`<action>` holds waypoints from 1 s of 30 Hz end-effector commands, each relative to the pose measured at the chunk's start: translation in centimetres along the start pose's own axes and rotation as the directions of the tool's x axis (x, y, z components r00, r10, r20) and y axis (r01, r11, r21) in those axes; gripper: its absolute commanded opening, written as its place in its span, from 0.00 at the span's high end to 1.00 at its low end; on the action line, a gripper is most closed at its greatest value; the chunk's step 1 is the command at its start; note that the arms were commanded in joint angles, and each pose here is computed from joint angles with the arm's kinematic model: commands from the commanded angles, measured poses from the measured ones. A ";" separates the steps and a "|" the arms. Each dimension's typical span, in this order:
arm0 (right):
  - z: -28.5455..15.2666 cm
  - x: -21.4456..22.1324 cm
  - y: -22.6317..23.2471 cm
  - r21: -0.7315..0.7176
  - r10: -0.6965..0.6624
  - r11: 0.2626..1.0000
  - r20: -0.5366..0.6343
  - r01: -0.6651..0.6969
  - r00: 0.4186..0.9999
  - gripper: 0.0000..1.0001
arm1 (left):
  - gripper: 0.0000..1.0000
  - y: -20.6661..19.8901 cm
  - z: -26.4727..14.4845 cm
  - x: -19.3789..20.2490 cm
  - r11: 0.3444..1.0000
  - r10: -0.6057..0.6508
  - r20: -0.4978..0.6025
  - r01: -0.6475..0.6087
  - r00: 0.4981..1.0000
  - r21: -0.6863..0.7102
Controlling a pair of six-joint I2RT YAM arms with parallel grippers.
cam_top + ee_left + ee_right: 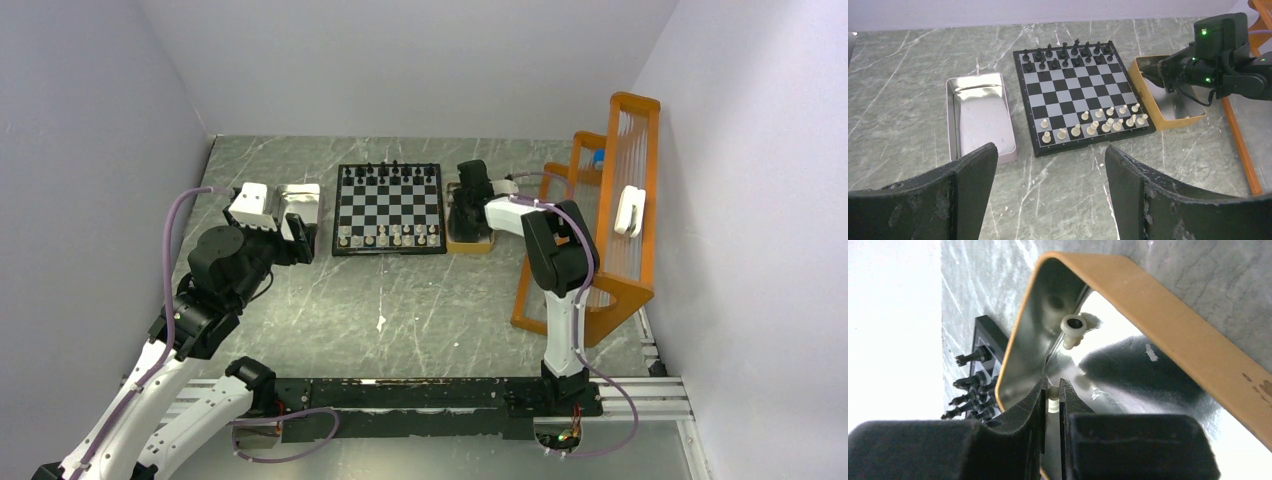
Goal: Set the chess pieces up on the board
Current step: Pick up the chess piece from the storage box, then place the chess piece on the chessboard.
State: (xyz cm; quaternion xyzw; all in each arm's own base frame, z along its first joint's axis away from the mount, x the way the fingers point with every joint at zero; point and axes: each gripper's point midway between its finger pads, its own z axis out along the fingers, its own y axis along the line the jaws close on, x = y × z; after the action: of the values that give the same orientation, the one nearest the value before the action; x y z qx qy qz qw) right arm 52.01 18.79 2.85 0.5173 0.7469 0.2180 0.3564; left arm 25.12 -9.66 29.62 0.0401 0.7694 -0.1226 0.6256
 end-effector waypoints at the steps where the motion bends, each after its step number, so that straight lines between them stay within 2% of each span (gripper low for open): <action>1: -2.4 -2.5 2.2 -0.060 -0.066 0.996 0.090 0.072 0.994 0.89 | 0.17 0.1 0.1 -0.3 1.000 0.004 0.011 -0.004 1.000 -0.002; 10: -6.2 -4.8 4.5 -0.146 -0.227 0.956 0.173 0.253 0.958 0.90 | 0.17 0.2 0.1 -0.3 1.000 0.004 0.008 -0.004 1.000 -0.007; 15: -9.0 -5.1 6.1 -0.244 -0.335 0.892 0.209 0.380 0.919 0.90 | 0.17 0.2 0.1 -0.2 1.000 0.004 0.007 -0.004 1.000 -0.007; 18: -11.0 -3.9 7.9 -0.369 -0.437 0.790 0.218 0.489 0.872 0.90 | 0.17 0.3 0.2 -0.2 1.000 0.005 0.006 -0.005 1.000 -0.011; 23: -13.8 -0.3 10.1 -0.509 -0.610 0.572 0.261 0.643 0.749 0.90 | 0.17 0.4 0.2 -0.2 1.000 0.003 0.006 -0.003 1.000 -0.019; 30: -16.5 8.4 12.1 -0.680 -0.755 0.222 0.333 0.699 0.564 0.90 | 0.17 0.5 0.1 -0.1 1.000 0.003 0.006 -0.003 1.000 -0.025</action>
State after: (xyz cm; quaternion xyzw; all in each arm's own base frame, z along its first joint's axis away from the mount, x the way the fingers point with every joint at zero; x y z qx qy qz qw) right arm 46.13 26.52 17.19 0.0449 0.7892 0.2953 0.5366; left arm 25.23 -9.70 29.46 0.0405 0.7713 -0.1212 0.6234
